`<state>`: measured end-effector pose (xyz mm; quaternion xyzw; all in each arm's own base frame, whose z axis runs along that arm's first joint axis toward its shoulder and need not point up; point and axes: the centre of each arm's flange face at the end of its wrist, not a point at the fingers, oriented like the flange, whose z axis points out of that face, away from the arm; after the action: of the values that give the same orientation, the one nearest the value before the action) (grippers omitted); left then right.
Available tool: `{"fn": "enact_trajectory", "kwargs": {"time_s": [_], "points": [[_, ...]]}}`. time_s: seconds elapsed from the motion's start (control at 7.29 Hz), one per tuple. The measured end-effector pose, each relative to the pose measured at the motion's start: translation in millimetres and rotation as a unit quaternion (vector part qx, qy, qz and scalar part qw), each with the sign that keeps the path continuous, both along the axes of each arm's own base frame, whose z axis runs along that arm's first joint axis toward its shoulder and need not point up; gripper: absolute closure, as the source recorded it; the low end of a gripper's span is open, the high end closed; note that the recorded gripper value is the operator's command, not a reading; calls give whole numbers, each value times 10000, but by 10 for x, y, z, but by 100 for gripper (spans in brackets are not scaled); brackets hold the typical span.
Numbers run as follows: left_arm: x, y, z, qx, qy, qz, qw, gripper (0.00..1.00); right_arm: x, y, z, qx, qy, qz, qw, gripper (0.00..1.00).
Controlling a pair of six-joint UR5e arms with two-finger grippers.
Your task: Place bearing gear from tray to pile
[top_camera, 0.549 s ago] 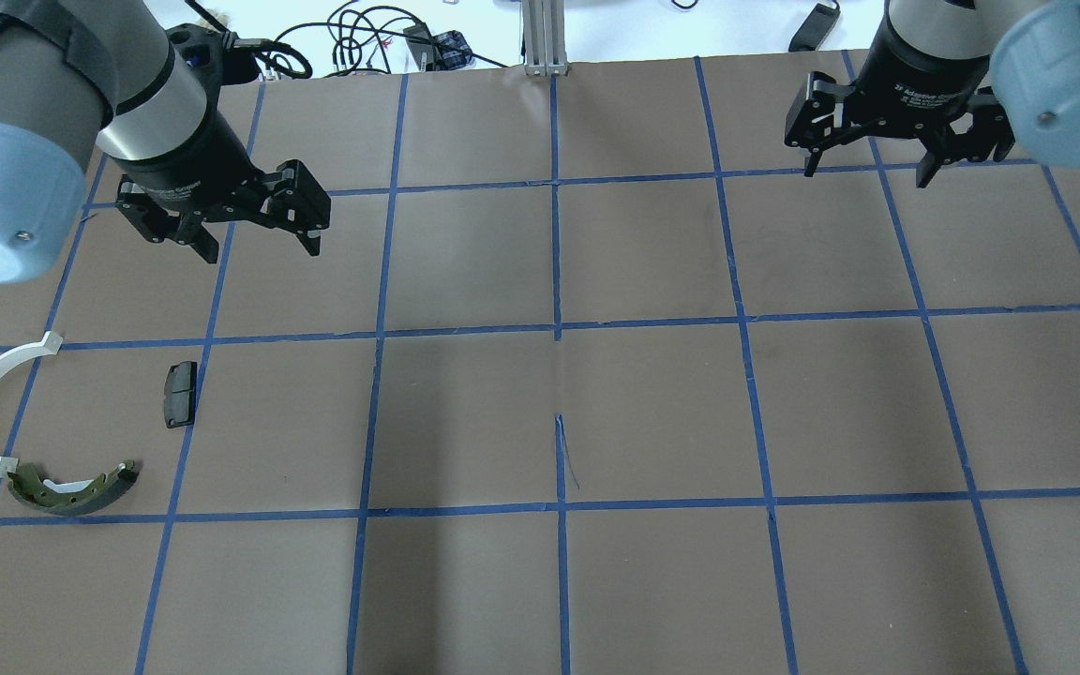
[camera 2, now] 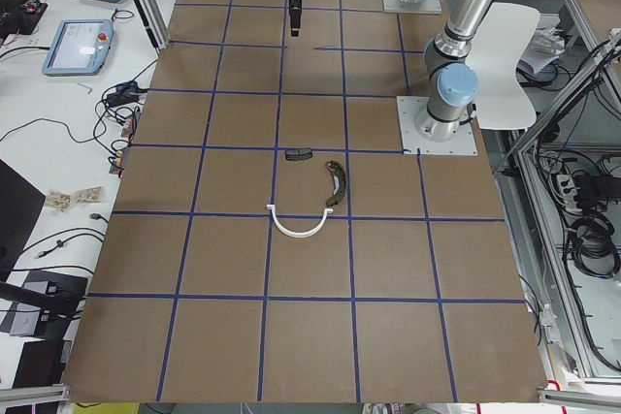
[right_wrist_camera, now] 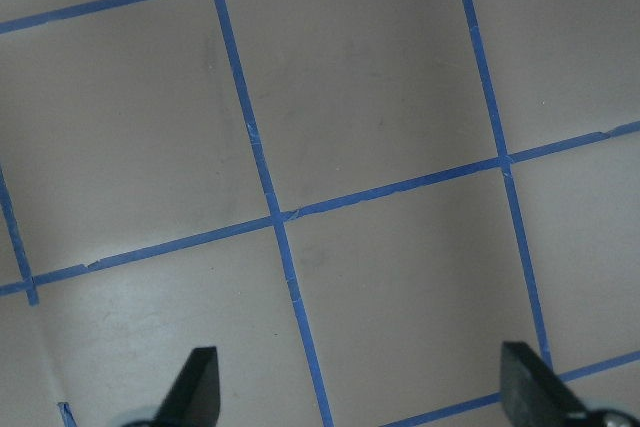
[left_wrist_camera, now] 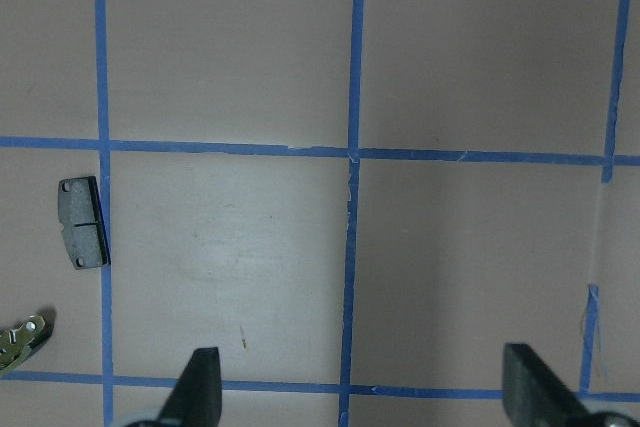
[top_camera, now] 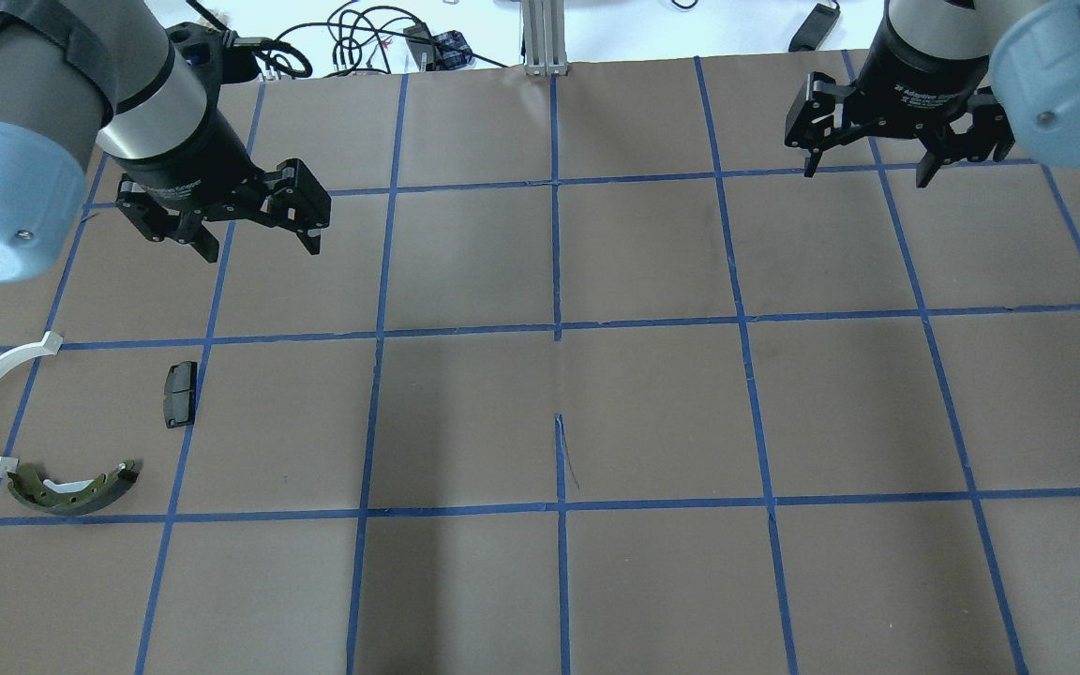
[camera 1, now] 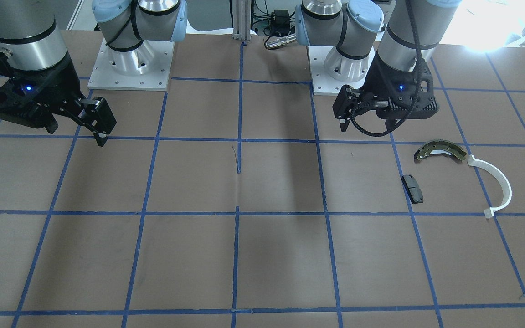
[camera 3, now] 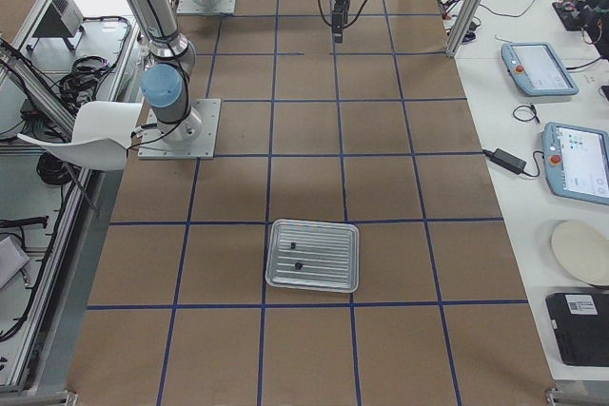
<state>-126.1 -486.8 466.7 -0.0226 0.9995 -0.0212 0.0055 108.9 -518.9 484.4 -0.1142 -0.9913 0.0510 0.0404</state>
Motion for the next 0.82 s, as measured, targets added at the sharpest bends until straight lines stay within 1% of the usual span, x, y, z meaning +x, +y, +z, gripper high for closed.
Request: {"fn": "enact_trajectory", "kwargs": {"time_s": [0.82], "points": [[0, -4, -1, 1, 0, 4, 10000, 0, -8, -33, -115, 189, -8, 20, 9998, 0]]}}
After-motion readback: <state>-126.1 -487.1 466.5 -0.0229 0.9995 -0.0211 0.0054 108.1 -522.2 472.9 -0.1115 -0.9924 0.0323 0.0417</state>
